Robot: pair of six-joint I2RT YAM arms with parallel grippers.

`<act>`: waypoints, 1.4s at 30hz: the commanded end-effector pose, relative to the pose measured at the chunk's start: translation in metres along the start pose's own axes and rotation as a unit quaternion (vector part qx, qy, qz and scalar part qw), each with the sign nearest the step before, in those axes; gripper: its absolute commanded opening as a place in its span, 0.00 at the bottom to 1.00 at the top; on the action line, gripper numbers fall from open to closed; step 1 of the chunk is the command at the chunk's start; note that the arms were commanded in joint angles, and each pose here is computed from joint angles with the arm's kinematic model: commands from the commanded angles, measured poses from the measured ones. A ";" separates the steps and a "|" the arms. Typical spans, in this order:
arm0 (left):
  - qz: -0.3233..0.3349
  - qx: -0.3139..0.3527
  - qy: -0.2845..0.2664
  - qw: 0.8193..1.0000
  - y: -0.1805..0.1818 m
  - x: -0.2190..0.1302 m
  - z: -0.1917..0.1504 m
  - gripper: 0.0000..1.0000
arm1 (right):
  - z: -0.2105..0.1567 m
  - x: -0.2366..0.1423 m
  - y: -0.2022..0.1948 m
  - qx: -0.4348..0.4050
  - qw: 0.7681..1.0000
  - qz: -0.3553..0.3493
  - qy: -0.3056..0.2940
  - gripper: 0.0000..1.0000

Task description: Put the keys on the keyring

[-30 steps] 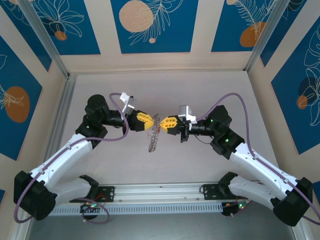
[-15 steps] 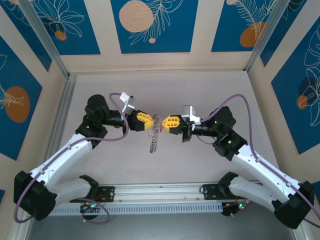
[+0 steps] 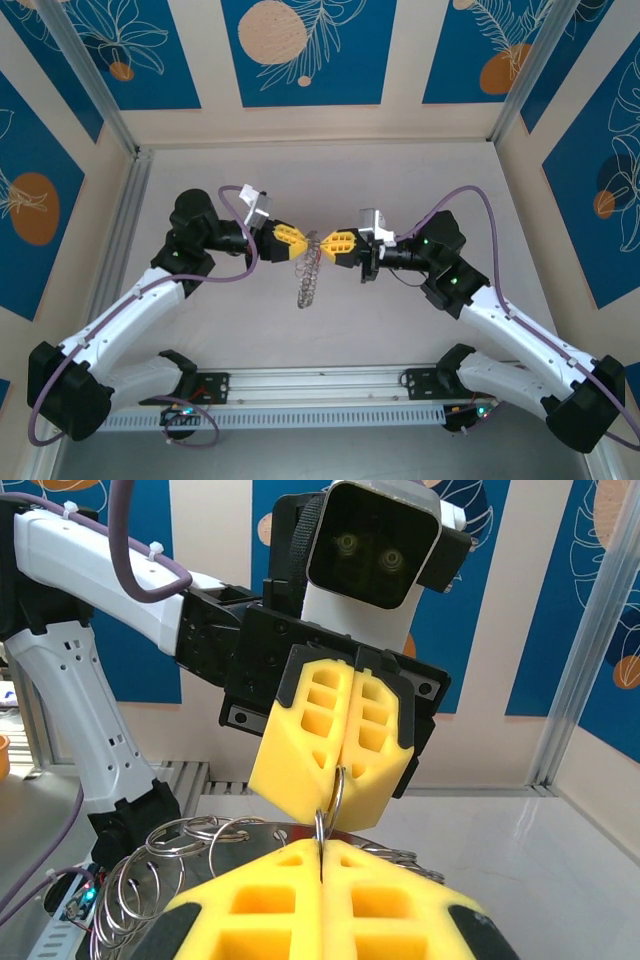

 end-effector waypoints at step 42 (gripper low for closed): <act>0.000 0.030 -0.009 1.000 -0.005 -0.004 0.013 0.00 | 0.009 -0.002 0.002 -0.016 1.000 0.000 -0.016 0.00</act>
Point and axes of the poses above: each hand's point on the last joint's axis, 136 mm out from that joint toward the fingers, its own x axis out along the fingers, its own y axis along the line the jaws close on, z = x × y, the point moved 5 cm from there along -x, back along the fingers
